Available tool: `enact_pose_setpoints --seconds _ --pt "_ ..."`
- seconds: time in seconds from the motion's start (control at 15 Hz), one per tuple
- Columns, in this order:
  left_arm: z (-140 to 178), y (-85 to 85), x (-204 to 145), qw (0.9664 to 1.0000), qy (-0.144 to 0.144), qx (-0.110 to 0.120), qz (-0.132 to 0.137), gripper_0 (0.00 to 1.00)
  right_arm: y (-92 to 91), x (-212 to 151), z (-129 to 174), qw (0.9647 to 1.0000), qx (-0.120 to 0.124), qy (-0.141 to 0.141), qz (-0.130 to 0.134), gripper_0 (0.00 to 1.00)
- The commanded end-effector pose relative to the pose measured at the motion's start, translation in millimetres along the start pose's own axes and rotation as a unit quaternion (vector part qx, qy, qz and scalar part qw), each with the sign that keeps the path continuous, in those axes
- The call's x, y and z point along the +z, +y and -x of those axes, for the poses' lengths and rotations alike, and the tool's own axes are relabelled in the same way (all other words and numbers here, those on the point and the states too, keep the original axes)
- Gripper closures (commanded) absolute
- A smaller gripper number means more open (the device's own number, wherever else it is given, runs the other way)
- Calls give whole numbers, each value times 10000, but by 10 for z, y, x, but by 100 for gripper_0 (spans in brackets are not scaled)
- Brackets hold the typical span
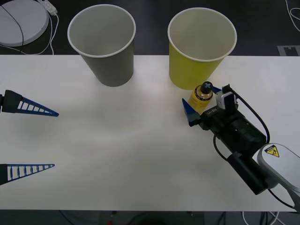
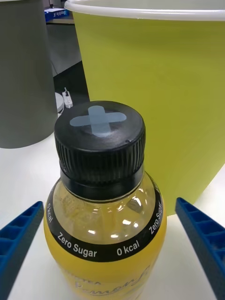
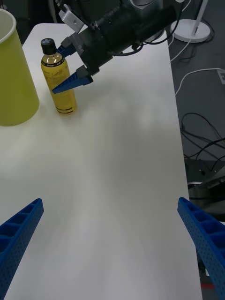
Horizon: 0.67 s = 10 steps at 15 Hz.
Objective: Put the can into the green bin and the plastic bottle into the gray bin
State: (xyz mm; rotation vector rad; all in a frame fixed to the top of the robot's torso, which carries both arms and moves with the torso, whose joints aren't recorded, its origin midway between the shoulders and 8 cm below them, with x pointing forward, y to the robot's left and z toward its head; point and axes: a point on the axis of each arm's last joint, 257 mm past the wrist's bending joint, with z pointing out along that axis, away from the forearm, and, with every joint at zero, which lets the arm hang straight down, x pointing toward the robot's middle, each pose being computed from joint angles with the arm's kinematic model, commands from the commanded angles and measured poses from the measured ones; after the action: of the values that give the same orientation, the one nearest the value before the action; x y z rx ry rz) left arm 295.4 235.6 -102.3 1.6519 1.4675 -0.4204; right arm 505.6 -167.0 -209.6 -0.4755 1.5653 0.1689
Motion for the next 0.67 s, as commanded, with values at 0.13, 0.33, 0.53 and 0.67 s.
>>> enact_pose_setpoints --seconds 0.13,0.33,0.53,0.67 --pt "0 0 0 10000 0 0 0 0 13 11 15 10000 71 -15 9 100" --pt "0 0 0 10000 0 0 0 0 18 13 17 10000 78 -20 9 100" --pt "0 0 0 10000 0 0 0 0 21 17 24 9999 98 -26 18 100" --pt "0 0 0 10000 0 0 0 0 43 16 39 9999 106 -36 71 100"
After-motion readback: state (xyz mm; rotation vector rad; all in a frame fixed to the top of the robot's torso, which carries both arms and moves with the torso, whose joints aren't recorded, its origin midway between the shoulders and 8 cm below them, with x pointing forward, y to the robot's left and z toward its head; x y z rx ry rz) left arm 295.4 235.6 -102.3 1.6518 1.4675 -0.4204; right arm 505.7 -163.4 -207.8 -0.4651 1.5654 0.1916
